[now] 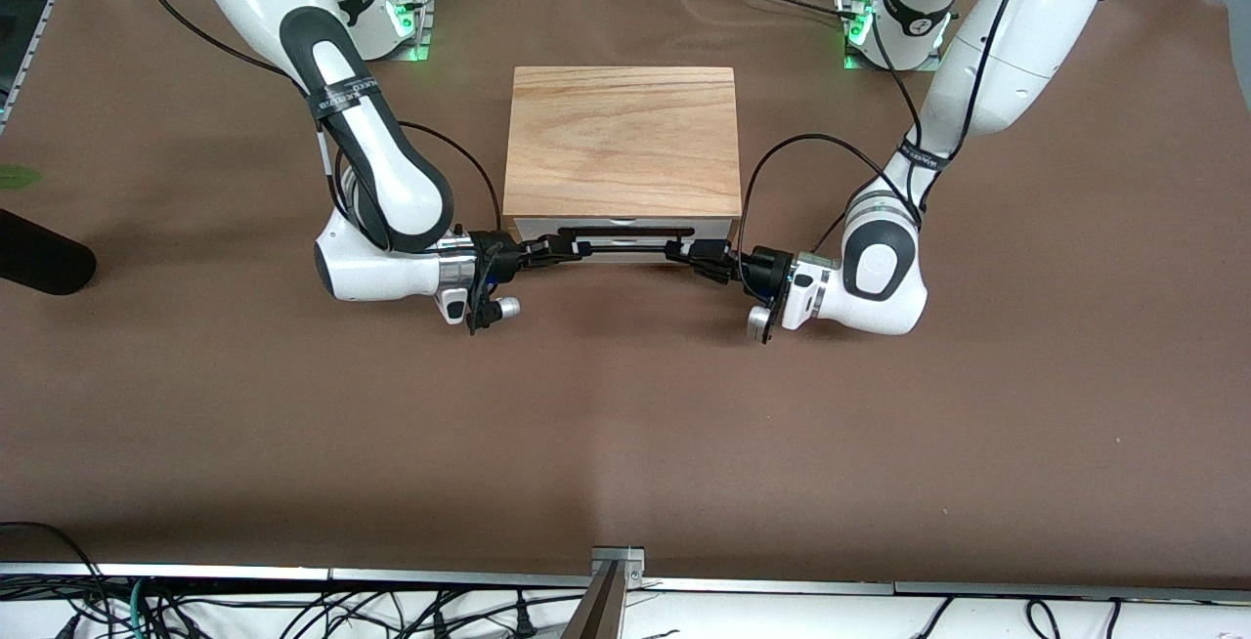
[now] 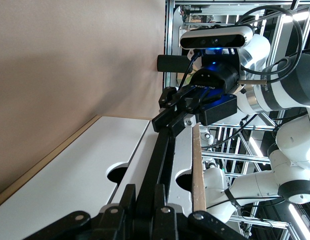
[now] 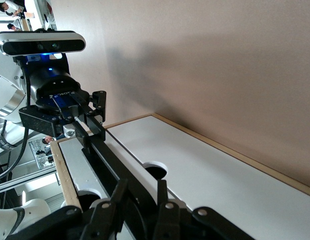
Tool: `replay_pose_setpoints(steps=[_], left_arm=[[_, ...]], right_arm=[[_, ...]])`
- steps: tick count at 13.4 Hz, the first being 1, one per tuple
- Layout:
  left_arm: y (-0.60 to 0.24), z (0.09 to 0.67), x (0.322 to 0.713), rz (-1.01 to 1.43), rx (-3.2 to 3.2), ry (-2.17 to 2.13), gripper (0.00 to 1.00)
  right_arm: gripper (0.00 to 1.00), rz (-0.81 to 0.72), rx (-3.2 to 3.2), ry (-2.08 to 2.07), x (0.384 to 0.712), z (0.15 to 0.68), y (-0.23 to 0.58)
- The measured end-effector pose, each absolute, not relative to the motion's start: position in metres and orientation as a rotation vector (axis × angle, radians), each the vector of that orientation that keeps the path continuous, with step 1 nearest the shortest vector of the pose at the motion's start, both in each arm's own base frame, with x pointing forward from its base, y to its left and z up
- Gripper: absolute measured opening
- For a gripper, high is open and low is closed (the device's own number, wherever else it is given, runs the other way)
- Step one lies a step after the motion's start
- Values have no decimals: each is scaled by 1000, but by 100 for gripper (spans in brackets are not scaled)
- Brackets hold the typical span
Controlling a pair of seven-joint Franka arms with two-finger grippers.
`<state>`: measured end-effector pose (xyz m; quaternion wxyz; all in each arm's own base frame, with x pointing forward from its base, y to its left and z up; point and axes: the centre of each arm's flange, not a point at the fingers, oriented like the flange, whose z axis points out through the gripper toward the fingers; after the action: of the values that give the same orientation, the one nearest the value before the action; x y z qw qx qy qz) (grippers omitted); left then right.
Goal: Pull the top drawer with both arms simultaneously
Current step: 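Close both grippers on the black drawer handle, then pull the handle outward with both grippers to slide the drawer open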
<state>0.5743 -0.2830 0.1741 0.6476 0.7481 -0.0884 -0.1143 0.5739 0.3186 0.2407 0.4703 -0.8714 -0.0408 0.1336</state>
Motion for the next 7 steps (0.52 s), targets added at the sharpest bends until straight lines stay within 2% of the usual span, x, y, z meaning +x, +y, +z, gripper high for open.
replay_pose_setpoints(steps=[7], left_arm=[[-282,184,590,-195,1735,-206,19]], right_arm=[[27,286,-2130,-98,592,244,317]])
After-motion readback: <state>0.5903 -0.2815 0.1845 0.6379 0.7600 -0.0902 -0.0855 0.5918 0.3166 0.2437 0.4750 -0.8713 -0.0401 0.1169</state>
